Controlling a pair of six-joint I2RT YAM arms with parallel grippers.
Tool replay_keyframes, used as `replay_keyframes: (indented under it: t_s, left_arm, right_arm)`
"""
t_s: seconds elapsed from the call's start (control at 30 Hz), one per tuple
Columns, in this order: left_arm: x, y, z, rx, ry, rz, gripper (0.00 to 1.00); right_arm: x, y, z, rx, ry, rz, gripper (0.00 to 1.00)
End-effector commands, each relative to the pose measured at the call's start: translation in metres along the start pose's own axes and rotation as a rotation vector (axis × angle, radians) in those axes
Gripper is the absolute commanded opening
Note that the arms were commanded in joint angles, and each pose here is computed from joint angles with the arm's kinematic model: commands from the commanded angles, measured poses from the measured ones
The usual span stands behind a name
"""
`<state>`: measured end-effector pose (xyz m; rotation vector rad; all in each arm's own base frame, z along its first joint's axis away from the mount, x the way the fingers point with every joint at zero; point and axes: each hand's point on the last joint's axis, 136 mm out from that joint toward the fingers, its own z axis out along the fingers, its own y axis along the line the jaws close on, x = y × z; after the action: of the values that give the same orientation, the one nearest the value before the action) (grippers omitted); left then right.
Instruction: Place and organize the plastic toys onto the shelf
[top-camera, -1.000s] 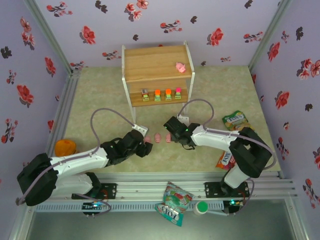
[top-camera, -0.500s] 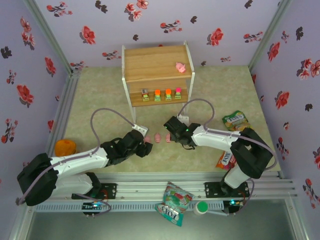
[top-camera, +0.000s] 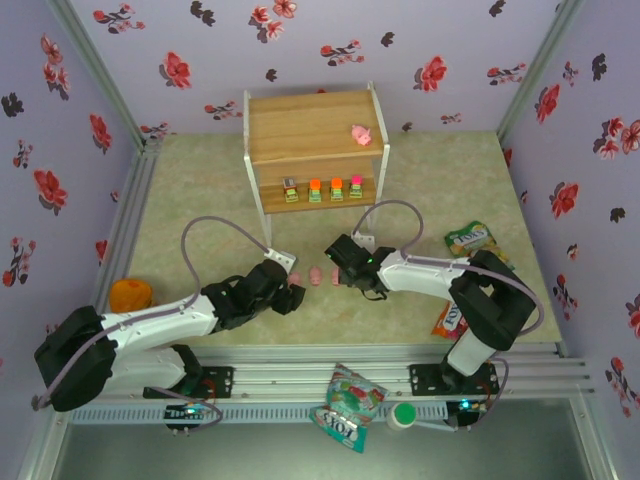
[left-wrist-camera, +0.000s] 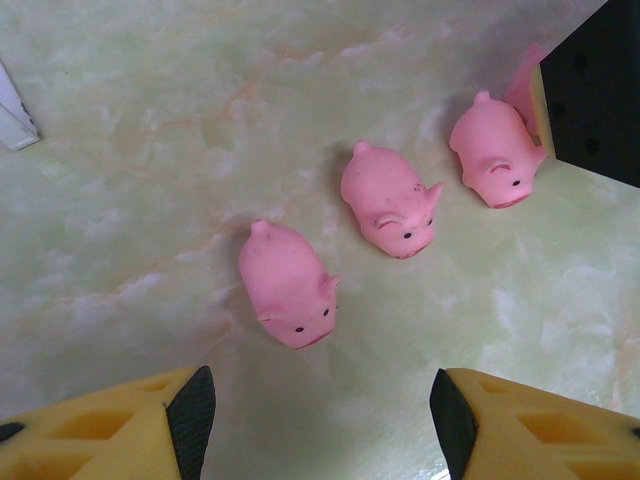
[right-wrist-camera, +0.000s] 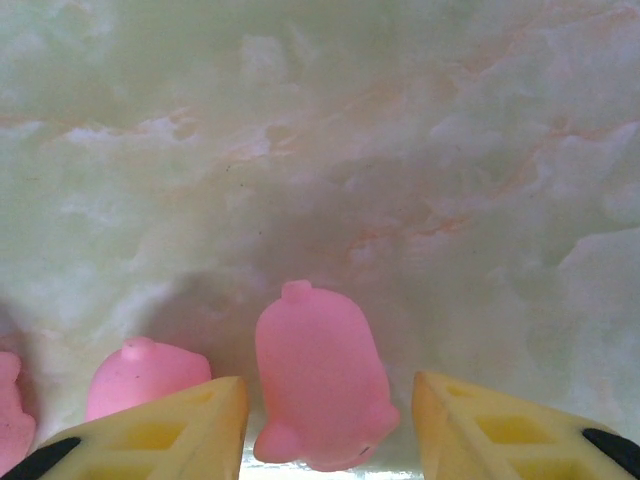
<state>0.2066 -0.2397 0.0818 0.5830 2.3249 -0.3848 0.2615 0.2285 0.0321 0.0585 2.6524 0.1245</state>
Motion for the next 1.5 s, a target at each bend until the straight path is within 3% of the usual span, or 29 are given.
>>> replay_keyframes:
  t_s: [0.0, 0.83, 1.13, 1.47]
  left_arm:
    - [-0.008, -0.001, -0.002, -0.016, -0.013, 0.025, 0.64]
    - [-0.009, -0.001, -0.002, -0.016, -0.014, 0.024, 0.64]
    - [-0.008, 0.0, -0.002, -0.017, -0.012, 0.024, 0.64]
    - [-0.009, -0.001, -0.001, -0.016, -0.013, 0.023, 0.64]
  right_arm:
    - [0.002, -0.001, 0.005, 0.004, 0.009, 0.002, 0.47]
    - [0.001, -0.01, 0.005, 0.037, 0.012, -0.023, 0.3]
    - [-0.014, -0.014, -0.019, 0.048, -0.036, -0.035, 0.29]
    - [-0.043, -0.014, -0.074, 0.031, -0.115, -0.06, 0.29]
